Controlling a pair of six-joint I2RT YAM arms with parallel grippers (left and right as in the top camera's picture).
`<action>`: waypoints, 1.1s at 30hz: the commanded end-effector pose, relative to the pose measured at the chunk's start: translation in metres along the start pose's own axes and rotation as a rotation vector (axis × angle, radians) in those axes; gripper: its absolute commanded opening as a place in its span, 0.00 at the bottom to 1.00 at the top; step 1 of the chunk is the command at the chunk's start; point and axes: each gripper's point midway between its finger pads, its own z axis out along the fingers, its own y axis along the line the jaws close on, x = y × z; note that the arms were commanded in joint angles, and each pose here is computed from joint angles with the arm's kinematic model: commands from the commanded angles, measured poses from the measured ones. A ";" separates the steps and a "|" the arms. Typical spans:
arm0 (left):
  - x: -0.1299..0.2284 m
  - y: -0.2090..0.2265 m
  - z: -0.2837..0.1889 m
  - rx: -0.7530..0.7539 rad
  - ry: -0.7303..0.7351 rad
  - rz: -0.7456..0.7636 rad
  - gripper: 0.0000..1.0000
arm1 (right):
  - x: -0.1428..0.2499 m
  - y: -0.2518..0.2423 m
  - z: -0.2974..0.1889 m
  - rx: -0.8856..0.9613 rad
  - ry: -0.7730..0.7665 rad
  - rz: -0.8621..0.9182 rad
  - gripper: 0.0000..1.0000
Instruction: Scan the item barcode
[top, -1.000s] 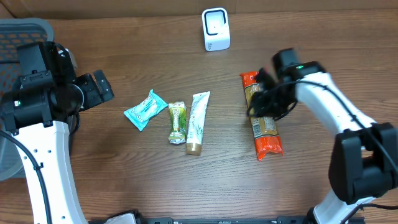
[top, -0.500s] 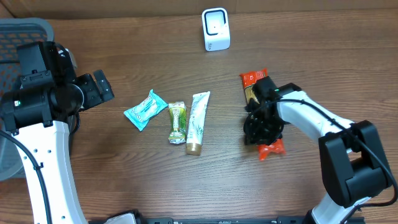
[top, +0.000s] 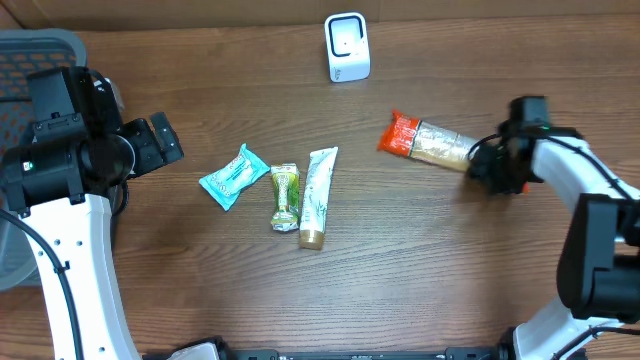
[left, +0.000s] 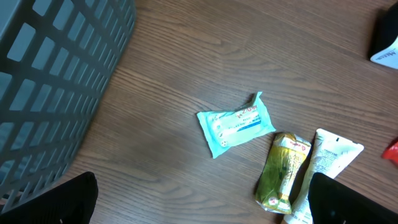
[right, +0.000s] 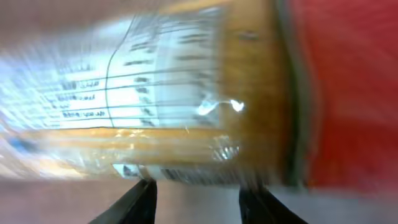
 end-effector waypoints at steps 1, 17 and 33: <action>-0.005 -0.001 -0.006 0.006 -0.021 0.017 1.00 | -0.030 0.019 -0.008 -0.120 -0.106 0.014 0.49; -0.005 -0.001 -0.006 0.006 -0.021 0.017 1.00 | -0.070 0.106 -0.035 -0.410 -0.272 -0.021 0.63; -0.005 -0.001 -0.006 0.006 -0.021 0.017 1.00 | -0.039 0.149 0.036 -0.240 -0.322 -0.188 0.69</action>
